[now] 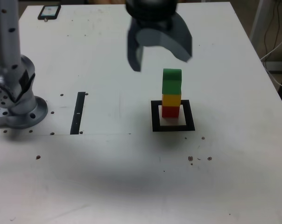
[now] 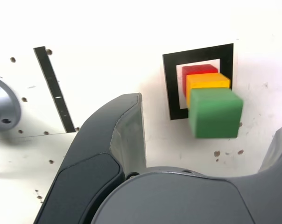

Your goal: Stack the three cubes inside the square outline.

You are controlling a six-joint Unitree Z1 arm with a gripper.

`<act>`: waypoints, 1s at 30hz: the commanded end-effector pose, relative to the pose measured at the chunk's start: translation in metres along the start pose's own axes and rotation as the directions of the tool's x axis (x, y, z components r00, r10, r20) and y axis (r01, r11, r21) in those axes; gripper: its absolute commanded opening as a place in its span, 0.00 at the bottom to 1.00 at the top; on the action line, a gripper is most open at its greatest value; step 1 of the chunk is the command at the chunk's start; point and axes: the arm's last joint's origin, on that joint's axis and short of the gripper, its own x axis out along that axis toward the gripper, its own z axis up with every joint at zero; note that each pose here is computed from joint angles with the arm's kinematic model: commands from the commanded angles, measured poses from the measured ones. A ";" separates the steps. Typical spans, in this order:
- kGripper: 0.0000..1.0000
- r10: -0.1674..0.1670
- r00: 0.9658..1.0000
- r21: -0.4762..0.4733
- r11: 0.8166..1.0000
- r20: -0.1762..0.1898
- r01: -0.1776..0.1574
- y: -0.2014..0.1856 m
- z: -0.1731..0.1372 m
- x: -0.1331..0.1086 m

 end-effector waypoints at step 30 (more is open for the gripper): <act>0.99 -0.083 0.992 0.007 0.996 -0.092 0.084 -0.010 -0.166 0.107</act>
